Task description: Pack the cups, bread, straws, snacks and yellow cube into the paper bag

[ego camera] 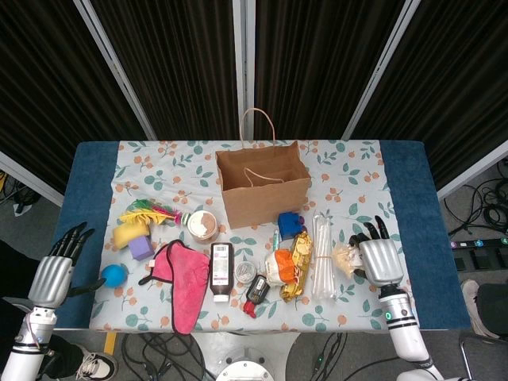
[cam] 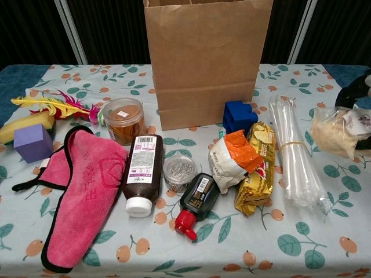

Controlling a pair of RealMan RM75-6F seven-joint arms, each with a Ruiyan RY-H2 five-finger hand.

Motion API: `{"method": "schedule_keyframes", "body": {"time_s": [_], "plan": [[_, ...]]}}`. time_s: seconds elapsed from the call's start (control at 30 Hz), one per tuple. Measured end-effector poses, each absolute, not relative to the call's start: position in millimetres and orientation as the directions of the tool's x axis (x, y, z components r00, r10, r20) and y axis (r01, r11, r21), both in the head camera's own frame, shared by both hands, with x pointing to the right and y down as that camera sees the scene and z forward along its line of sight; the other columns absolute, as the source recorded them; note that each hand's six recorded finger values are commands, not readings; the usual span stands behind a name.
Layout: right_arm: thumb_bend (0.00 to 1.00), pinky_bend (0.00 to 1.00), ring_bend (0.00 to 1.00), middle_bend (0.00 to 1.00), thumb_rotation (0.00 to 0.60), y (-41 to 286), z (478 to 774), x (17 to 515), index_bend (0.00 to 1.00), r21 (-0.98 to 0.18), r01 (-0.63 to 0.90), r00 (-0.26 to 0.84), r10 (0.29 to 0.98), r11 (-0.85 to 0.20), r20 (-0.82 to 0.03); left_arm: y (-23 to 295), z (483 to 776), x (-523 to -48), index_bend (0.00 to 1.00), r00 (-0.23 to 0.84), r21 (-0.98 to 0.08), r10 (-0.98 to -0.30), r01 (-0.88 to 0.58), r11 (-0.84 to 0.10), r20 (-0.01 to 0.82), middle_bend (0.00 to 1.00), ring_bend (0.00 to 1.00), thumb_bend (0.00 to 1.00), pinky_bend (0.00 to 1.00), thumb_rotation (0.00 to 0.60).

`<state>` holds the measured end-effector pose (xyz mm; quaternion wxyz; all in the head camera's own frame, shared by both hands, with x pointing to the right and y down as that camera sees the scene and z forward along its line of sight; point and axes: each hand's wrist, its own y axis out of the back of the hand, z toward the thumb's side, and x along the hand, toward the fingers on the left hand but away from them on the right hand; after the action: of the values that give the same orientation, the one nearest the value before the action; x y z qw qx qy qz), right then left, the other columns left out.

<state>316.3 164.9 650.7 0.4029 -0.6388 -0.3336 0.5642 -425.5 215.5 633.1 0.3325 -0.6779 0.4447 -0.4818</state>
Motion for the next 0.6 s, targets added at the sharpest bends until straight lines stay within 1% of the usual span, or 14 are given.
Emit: {"method": "schedule_keyframes", "body": {"time_s": [0.13,0.23,0.37,0.47,0.6], "plan": [[0.18,0.02,0.17,0.56,0.6,152,615,312,0.54,-0.924,0.012,0.155,0.914,-0.382,-0.376,216,630,-422,0.15,0.15,-0.877,-0.923,-0.288,-0.384,0.354,0.14,0.09,0.15,0.19,0.552],[0.18,0.03,0.17,0.56,0.6,134,582,307,0.54,-0.948,0.05,0.161,0.939,-0.315,-0.304,216,629,-418,0.15,0.161,-0.876,-0.922,-0.29,-0.384,0.351,0.14,0.09,0.15,0.19,0.555],[0.19,0.04,0.17,0.56,0.6,99,535,288,0.54,-0.977,0.093,0.182,0.968,-0.194,-0.175,215,627,-418,0.15,0.167,-0.878,-0.922,-0.287,-0.384,0.349,0.14,0.09,0.15,0.19,0.557],[0.19,0.05,0.17,0.56,0.6,71,505,266,0.54,-0.988,0.114,0.208,0.975,-0.103,-0.078,212,625,-418,0.15,0.167,-0.88,-0.924,-0.286,-0.379,0.344,0.14,0.09,0.15,0.19,0.555],[0.19,0.06,0.17,0.56,0.6,34,478,232,0.54,-0.992,0.128,0.237,0.971,-0.02,0.011,211,623,-420,0.15,0.161,-0.882,-0.925,-0.284,-0.377,0.343,0.14,0.09,0.15,0.19,0.557]]}}
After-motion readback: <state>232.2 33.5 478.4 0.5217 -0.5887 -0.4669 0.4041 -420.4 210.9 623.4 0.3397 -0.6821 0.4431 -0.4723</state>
